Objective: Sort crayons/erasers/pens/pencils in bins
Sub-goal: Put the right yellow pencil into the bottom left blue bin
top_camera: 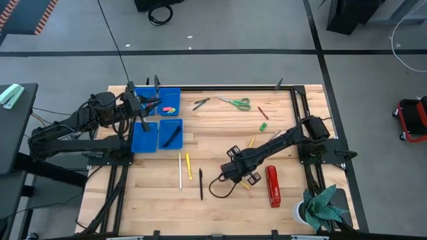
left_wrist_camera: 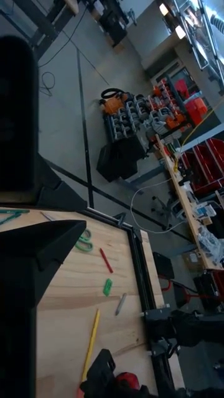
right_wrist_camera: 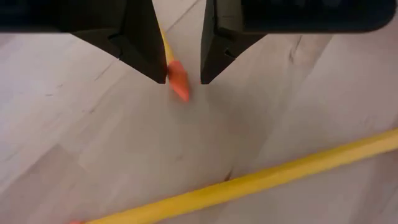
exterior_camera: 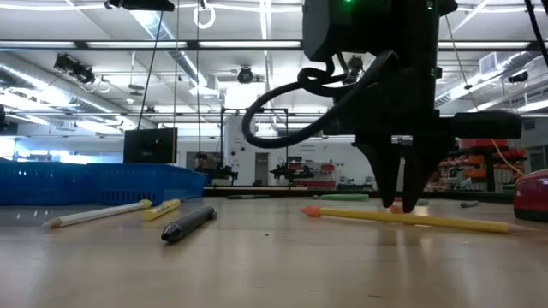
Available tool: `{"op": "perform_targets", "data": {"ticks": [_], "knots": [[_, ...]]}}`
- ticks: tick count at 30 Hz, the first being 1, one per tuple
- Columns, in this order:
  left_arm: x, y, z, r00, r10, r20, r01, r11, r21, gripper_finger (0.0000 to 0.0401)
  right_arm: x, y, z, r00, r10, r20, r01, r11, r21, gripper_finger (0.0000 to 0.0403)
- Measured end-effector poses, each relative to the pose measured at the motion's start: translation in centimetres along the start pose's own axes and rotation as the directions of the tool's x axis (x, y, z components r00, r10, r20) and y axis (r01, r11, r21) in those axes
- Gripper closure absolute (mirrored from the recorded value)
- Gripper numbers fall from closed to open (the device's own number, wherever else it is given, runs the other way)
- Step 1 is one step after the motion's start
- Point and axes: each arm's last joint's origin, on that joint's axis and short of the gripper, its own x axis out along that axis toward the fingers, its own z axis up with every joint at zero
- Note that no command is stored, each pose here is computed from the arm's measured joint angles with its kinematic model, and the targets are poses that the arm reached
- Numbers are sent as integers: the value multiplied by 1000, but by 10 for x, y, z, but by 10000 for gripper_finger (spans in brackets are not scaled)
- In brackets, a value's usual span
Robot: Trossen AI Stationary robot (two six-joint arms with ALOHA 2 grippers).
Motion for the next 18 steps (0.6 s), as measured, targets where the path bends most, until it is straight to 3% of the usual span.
{"op": "perform_targets", "data": {"ticks": [12,18], "knots": [[0,0,0,1000,0,-1,0,1000,0,360,14,-6,-12,1000,23,-12,-23,999,42,308],[0,0,0,1000,-1,0,1,1000,0,359,15,-9,-11,1000,22,1,-22,998,63,347]]}}
